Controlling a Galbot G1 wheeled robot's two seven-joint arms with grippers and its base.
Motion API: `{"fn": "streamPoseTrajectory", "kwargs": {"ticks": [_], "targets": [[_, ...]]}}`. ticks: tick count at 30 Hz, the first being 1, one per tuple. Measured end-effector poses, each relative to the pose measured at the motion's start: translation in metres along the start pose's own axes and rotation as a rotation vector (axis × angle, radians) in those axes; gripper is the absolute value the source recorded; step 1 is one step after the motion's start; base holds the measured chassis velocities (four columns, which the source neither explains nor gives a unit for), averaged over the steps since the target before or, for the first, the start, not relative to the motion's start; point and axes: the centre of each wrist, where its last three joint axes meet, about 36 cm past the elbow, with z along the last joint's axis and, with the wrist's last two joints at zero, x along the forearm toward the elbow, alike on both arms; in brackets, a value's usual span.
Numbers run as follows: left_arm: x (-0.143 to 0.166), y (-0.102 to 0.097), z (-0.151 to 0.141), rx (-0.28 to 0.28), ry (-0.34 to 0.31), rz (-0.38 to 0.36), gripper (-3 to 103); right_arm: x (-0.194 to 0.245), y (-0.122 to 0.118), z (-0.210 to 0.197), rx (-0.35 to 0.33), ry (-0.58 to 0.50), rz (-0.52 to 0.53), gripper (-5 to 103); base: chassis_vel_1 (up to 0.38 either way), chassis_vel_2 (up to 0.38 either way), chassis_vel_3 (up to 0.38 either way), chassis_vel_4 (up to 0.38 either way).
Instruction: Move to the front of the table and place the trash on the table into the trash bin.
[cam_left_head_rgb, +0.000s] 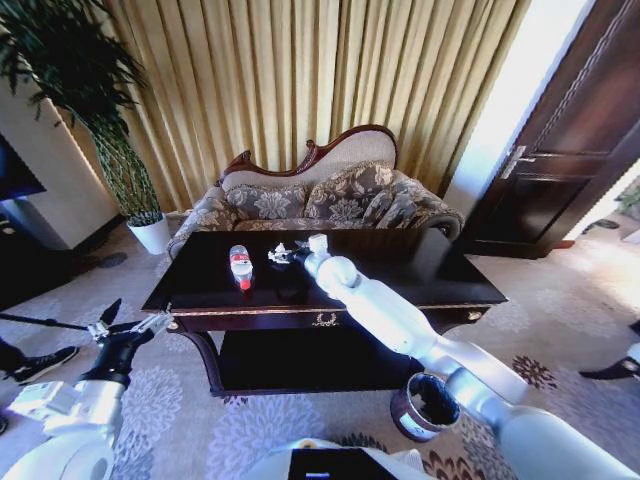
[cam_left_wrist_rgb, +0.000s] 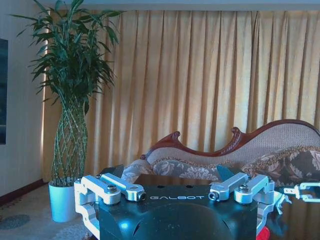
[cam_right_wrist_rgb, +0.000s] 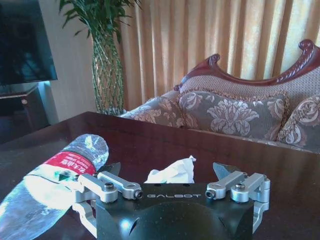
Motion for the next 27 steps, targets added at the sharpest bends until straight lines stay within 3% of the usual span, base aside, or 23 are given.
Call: {"fn": "streamPoseTrajectory", "kwargs": {"ticks": [21,24,26,27], "targets": [[0.0,0.001,-0.001,0.003,-0.02,-0.01,100,-0.032,0.001,0.02,-0.01,0.037,0.071,102,0.0,0.0,0.0,0.0],[0.0,0.001,-0.001,0.004,-0.021,-0.01,100,-0.032,0.0,0.021,-0.014,0.025,0.076,88,0.0,0.0,0.0,0.0],[0.0,0.001,-0.001,0.005,-0.021,-0.009,100,-0.032,0.0,0.021,-0.014,0.025,0.077,88,0.0,0.0,0.0,0.0],[0.0,0.001,-0.001,0.005,-0.021,-0.009,100,-0.032,0.0,0.021,-0.014,0.025,0.077,82,0.0,0.0,0.0,0.0]]}}
